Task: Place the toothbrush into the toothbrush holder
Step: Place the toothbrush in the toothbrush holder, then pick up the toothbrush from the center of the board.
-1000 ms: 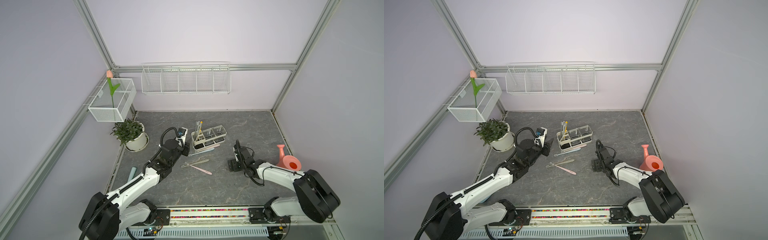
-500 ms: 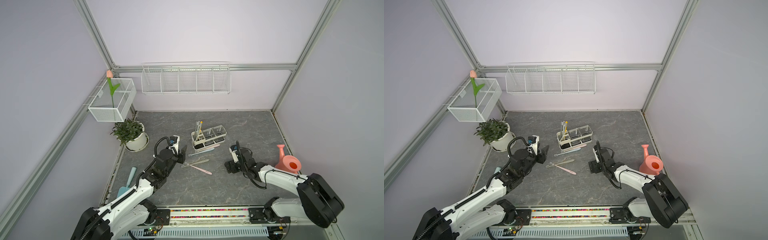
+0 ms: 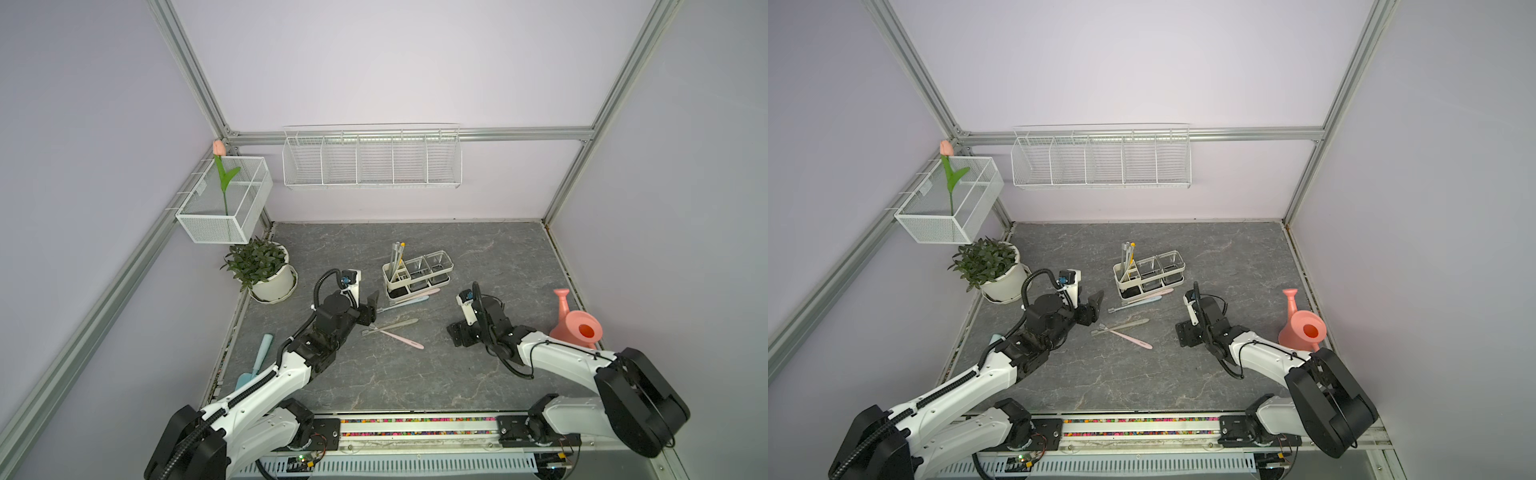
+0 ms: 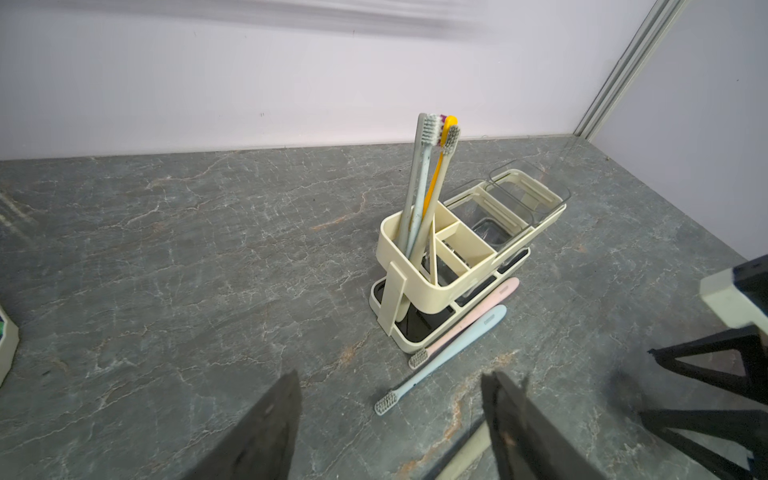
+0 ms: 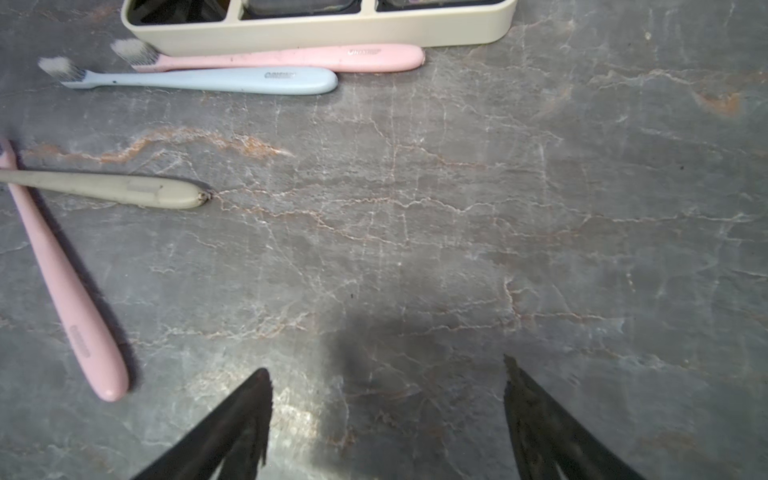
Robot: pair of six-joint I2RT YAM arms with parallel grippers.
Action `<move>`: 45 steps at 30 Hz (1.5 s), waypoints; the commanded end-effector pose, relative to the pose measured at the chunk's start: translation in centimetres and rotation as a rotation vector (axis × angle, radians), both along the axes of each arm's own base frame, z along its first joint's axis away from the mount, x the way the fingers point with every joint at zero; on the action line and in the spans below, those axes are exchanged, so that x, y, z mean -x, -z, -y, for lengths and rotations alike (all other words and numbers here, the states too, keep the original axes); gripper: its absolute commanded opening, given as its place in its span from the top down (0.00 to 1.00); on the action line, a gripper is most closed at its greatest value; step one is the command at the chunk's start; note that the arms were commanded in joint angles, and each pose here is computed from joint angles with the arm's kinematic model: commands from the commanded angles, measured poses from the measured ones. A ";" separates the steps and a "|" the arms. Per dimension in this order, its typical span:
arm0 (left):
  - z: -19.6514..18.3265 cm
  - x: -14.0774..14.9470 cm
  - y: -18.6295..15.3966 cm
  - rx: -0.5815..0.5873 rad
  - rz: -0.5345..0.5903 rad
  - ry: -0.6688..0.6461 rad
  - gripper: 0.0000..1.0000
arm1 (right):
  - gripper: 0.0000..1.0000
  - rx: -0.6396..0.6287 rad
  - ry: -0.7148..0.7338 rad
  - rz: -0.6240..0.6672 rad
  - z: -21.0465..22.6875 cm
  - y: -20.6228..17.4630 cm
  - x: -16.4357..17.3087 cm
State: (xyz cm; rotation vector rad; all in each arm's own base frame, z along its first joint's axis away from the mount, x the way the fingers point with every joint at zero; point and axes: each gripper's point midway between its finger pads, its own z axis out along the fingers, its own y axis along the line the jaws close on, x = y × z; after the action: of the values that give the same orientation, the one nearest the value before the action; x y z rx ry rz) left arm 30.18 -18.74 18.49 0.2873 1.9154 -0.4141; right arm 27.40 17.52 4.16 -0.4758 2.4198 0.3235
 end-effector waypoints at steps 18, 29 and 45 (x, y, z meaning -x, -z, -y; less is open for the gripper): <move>-0.7 0.7 -2.4 0.074 0.069 -0.021 0.21 | 0.11 0.038 -0.208 -0.050 -4.2 1.1 1.4; -0.9 0.2 -1.4 0.044 0.050 -0.047 0.21 | 0.11 0.056 -0.250 -0.050 -5.5 1.4 2.1; -0.6 -0.7 0.5 0.002 -0.002 -0.065 0.21 | 0.05 0.083 -0.353 -0.083 -8.5 2.1 3.2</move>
State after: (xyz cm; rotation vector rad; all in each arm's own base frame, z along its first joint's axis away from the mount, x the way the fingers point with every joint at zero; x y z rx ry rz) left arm 30.62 -18.12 17.54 0.2499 1.9281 -0.3732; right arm 25.19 25.41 2.40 -0.8799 2.4170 0.3893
